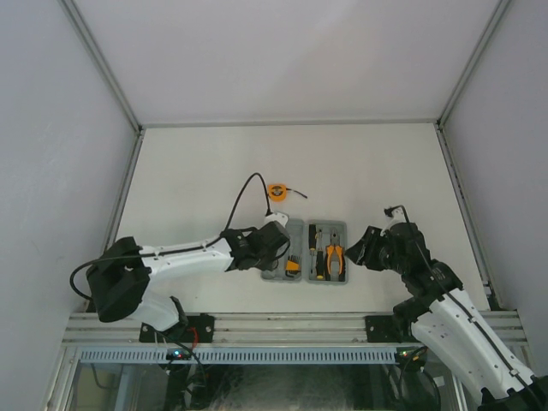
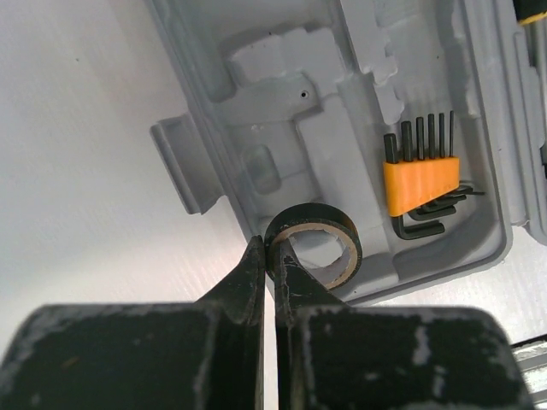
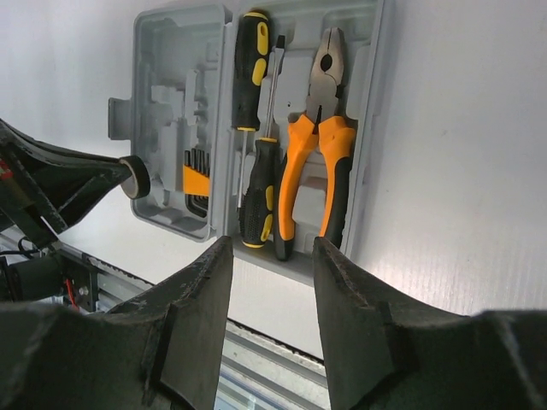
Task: Sort the tools into containers
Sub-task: Place the engineering item in the storage box.
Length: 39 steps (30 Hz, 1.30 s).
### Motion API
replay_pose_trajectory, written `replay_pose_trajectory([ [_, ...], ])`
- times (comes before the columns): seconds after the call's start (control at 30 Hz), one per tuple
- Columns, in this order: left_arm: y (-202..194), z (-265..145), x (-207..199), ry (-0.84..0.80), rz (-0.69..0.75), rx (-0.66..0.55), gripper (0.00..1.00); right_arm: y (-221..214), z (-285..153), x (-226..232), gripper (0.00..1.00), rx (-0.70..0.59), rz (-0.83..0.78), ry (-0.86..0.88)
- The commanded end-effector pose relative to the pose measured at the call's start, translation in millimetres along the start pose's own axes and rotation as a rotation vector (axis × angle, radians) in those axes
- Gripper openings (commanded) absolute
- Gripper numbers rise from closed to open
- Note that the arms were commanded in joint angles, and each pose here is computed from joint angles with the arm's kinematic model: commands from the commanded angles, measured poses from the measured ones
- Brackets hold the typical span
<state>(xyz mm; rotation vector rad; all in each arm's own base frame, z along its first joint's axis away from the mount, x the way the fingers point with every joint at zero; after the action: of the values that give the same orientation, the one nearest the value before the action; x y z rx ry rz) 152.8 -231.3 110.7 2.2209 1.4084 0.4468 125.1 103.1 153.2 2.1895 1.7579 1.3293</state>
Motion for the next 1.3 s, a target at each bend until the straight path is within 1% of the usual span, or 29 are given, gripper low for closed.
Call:
replay_pose_trajectory([
  [0.0, 7.1, -3.5, -10.3, -0.033, 0.020, -0.005, 0.00, 6.5, -0.3, 6.2, 0.42, -0.029, -0.022, 0.040],
  [0.43, -1.8, 0.8, -8.1, -0.005, 0.091, 0.028, 0.00, 4.2, 3.8, 4.9, 0.42, -0.011, -0.022, 0.040],
  [0.9, -12.5, 1.5, -16.8, -0.016, 0.147, 0.060, 0.01, 0.9, 7.7, 2.0, 0.42, -0.005, -0.014, 0.038],
  [1.0, -14.1, 1.0, -15.7, -0.004, 0.150, 0.065, 0.05, 0.4, 8.0, 1.6, 0.42, -0.001, -0.014, 0.038],
  [1.27, -5.6, -10.1, -11.7, 0.013, 0.130, 0.025, 0.22, 0.5, 7.9, 2.2, 0.42, -0.005, -0.014, 0.044],
])
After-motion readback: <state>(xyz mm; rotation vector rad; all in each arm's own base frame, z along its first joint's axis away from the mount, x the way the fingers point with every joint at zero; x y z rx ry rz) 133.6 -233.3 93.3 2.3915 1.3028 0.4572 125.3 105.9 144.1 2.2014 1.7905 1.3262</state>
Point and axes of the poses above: each gripper's point midway between its finger pads, its own z axis out along the fingers, its own x axis along the line the jaws close on, y = z × x, the point moved 7 cm from there along -z, back along the fingers, and after that the axes turned 2 degrees about z, right-handed, at the moved point
